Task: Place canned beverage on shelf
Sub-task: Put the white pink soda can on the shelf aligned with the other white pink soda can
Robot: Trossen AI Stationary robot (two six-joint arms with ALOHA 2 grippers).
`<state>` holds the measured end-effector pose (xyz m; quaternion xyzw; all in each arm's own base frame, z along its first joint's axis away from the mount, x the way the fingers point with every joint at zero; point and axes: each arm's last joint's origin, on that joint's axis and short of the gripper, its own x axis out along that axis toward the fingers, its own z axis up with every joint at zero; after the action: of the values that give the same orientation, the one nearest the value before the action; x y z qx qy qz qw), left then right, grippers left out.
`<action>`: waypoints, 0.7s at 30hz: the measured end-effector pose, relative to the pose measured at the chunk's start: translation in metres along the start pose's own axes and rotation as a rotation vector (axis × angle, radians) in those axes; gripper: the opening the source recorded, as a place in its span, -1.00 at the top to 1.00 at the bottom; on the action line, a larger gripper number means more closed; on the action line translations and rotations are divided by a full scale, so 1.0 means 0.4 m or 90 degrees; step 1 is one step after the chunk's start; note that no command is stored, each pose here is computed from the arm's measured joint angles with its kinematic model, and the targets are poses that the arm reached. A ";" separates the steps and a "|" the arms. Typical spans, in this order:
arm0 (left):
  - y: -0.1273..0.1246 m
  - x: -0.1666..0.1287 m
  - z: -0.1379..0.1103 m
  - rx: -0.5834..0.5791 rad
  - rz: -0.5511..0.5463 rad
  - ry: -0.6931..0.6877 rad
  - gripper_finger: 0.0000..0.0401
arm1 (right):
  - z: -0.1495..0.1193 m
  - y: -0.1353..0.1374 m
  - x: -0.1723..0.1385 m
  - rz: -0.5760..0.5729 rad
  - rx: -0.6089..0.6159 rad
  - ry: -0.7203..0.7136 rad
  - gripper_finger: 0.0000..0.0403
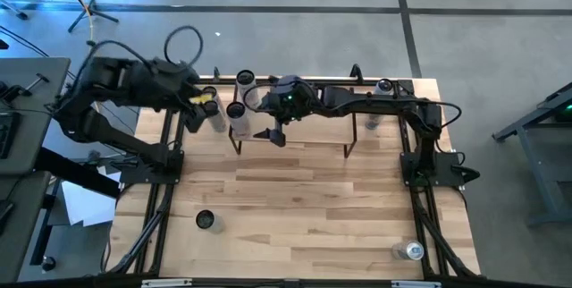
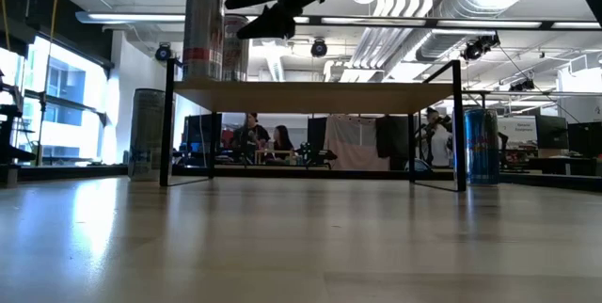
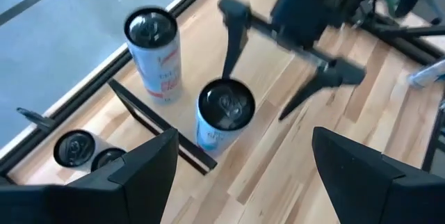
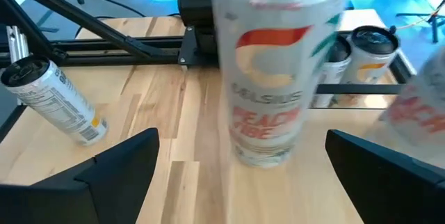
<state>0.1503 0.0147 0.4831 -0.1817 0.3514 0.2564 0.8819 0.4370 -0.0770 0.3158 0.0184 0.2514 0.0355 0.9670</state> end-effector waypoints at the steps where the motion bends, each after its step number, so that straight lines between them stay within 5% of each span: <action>1: -0.004 0.010 -0.010 0.003 0.000 0.001 -0.49 | 0.002 -0.003 -0.007 -0.002 0.000 0.001 -0.98; 11: -0.029 0.132 -0.158 -0.029 -0.078 -0.021 -0.49 | 0.019 -0.015 -0.016 0.023 0.003 -0.042 -0.98; 21: 0.006 0.154 -0.229 -0.056 -0.031 -0.103 -0.49 | 0.027 -0.028 0.020 0.014 -0.005 -0.112 -0.98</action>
<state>0.1391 -0.0091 0.3760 -0.2075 0.2631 0.2635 0.9046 0.4501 -0.0878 0.3207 0.0206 0.1651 0.0456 0.9850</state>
